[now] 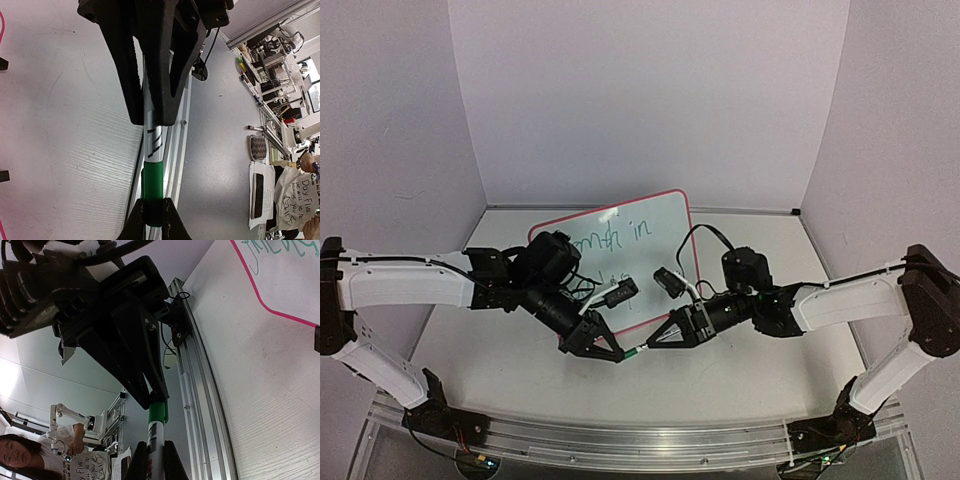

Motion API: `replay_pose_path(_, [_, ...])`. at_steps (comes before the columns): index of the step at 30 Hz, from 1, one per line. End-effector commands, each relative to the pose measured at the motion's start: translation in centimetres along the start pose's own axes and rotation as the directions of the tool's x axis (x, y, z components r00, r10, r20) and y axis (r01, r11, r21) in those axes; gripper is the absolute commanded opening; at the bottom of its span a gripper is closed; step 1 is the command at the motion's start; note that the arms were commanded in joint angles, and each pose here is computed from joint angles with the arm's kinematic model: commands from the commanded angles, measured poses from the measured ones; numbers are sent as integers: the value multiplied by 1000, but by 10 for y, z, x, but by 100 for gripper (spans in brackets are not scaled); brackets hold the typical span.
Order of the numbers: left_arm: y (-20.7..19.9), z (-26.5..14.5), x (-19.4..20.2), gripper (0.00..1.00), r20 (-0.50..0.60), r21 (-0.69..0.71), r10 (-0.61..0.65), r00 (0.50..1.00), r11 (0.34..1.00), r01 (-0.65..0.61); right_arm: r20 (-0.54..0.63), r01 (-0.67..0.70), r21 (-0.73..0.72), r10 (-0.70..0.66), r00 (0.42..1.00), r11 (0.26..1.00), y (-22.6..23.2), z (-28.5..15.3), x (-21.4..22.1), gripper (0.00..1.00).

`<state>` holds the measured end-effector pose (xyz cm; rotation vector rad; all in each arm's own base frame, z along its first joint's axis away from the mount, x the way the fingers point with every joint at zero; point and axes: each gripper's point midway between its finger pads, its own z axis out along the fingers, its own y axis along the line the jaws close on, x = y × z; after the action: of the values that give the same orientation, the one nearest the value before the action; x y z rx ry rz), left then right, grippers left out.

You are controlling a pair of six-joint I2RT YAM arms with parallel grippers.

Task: Write a sentence on the whiteboard
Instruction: Insert the whiteboard marker without the cap into the pen cap, then put down the whiteboard marker at the center of the board.

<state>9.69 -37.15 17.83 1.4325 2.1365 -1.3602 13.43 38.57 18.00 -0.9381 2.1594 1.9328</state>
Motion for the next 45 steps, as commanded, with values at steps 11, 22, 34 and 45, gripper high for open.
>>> replay_pose_path(11, [72, -65, -13, 68, 308, -427, -59, 950, 883, 193, 405, -247, 592, -18, 914, 767, -103, -155, -33, 0])
replay_pose_path(22, [107, -114, 41, 73, 449, -485, -270, 852, 727, 486, 566, -469, 671, 12, 824, 575, -171, -248, -32, 0])
replay_pose_path(34, [137, -149, 72, 78, 527, -534, -335, 781, 585, 610, 610, -505, 687, -36, 792, 522, -213, -318, -56, 46])
replay_pose_path(45, [181, -190, 100, 85, 661, -507, -375, 650, 416, 755, 667, -625, 730, -87, 740, 278, -226, -403, -34, 98])
